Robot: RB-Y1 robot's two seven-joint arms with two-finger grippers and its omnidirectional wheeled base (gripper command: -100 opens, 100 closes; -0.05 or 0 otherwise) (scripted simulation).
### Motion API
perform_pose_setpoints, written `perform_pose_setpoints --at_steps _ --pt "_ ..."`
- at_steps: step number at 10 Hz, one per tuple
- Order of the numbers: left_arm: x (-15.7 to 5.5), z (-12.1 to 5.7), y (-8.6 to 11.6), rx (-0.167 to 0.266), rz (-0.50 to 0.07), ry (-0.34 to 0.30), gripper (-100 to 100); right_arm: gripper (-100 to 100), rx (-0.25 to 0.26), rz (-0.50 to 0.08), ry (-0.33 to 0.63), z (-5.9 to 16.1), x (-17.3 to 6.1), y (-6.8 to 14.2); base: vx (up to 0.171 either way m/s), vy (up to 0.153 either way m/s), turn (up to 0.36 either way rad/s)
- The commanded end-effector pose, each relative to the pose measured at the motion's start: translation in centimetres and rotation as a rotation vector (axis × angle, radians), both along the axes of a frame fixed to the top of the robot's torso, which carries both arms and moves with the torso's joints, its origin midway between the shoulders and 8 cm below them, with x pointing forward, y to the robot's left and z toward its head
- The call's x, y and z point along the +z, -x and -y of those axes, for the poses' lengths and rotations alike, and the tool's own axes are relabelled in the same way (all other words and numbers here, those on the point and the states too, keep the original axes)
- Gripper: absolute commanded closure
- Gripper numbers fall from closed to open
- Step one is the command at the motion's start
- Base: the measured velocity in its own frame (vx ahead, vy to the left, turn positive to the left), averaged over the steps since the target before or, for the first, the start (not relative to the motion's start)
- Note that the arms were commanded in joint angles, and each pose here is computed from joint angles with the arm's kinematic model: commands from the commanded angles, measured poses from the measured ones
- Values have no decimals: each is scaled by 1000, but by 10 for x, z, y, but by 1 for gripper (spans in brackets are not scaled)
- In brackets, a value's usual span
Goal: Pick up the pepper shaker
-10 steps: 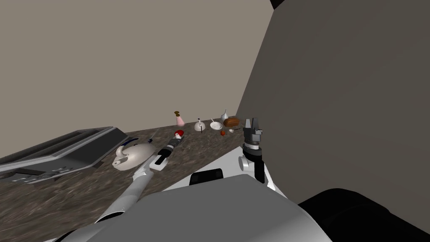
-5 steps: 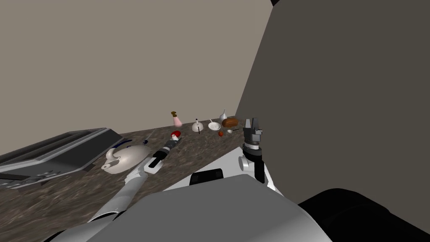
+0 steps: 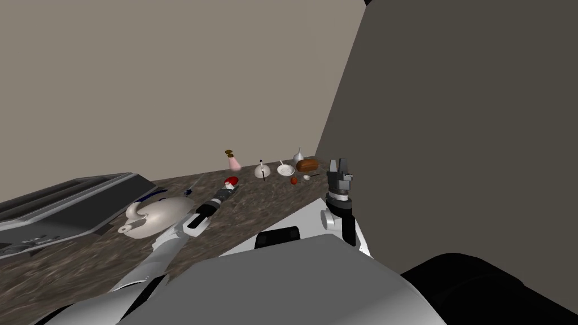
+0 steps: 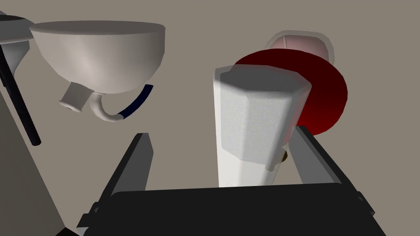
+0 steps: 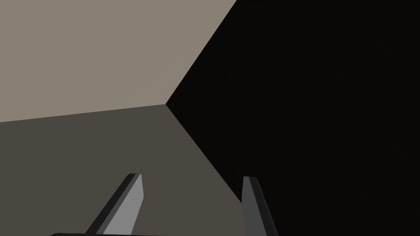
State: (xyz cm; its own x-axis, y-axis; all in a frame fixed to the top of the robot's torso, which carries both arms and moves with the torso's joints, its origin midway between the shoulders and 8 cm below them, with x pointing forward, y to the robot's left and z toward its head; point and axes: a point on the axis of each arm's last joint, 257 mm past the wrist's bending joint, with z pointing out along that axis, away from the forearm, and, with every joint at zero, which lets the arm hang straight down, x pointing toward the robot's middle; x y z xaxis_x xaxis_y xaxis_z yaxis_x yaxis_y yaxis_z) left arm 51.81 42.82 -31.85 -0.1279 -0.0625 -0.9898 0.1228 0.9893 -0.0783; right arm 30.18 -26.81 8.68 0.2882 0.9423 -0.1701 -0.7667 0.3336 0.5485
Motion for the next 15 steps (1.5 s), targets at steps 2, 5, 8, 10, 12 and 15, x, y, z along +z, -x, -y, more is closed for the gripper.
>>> perform_pose_setpoints --at_steps 2,5,8,10,12,15 --pt "8 -25 4 4 12 -2 -100 0 0 0 0 0 0 0 31 -52 -1" --pt "17 -46 9 8 25 -1 -100 0 0 0 0 0 0 0 30 -71 2" --pt "2 -51 20 16 -4 12 -100 0 0 0 0 0 0 0 16 -48 4" --pt "18 -70 23 14 26 11 -100 0 0 0 0 0 0 0 29 -83 3" --pt "10 -74 28 27 7 16 -100 0 0 0 0 0 0 0 10 -25 2" --pt "44 -84 23 1 74 6 -100 0 0 0 0 0 0 0 28 -64 4"
